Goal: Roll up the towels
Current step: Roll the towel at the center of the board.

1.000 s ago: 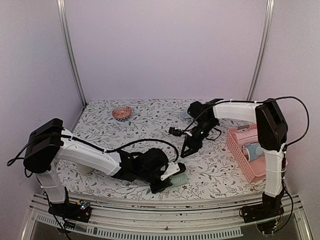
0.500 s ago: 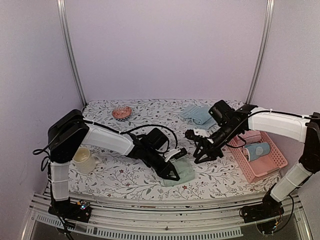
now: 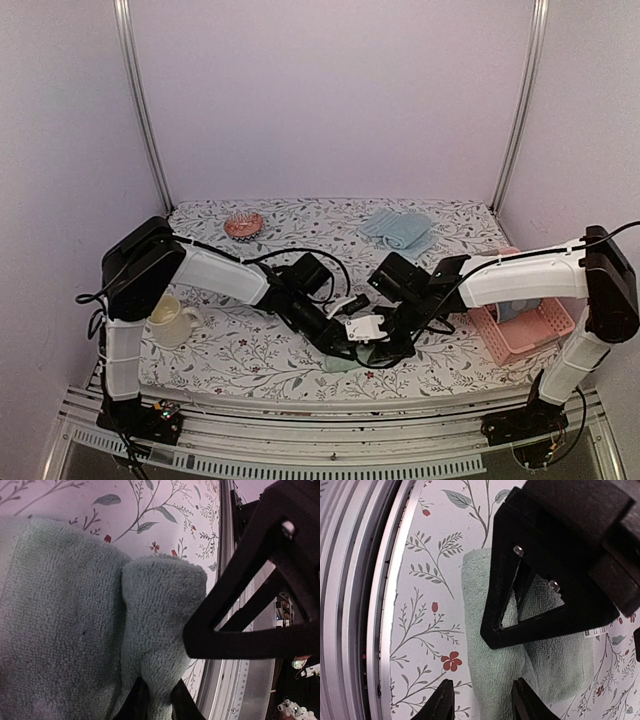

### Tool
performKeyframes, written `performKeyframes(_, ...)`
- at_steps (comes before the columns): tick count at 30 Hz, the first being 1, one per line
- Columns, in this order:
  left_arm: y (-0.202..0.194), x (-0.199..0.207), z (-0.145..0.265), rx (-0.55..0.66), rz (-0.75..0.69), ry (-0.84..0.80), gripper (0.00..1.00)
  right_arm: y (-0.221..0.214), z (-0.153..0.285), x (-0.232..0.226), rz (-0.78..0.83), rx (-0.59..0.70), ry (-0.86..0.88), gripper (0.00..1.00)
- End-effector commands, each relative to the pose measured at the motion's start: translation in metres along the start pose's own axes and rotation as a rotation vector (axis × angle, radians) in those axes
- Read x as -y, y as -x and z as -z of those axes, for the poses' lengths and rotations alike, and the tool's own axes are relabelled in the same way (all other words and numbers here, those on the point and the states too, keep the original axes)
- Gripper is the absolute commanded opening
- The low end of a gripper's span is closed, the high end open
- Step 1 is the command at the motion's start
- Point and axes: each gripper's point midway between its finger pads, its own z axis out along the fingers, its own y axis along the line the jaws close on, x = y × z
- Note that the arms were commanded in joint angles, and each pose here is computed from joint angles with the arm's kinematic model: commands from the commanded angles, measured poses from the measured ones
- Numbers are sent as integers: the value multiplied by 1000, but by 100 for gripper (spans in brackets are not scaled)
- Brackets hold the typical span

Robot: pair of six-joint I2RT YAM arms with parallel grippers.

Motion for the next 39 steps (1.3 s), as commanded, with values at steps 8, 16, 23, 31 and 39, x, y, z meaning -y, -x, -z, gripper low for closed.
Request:
performKeyframes(8,-38,-35,-5,-123,121,125,23,-35,-51,1,57,-157,-49,32)
performKeyframes(16,-9,-16,48,137,-35,293,40,-52,-53,-33,-12,-152,153,6)
performKeyframes(23,-5,25,81,378,-277,445,44,-52,-46,-26,-237,-53,413,6)
performKeyframes(31,-19,47,47,271,-618,666,46,-64,-60,-18,-411,-81,645,6)
performKeyframes(39,-2,33,30,132,-848,887,53,-76,-70,-12,-444,-121,670,7)
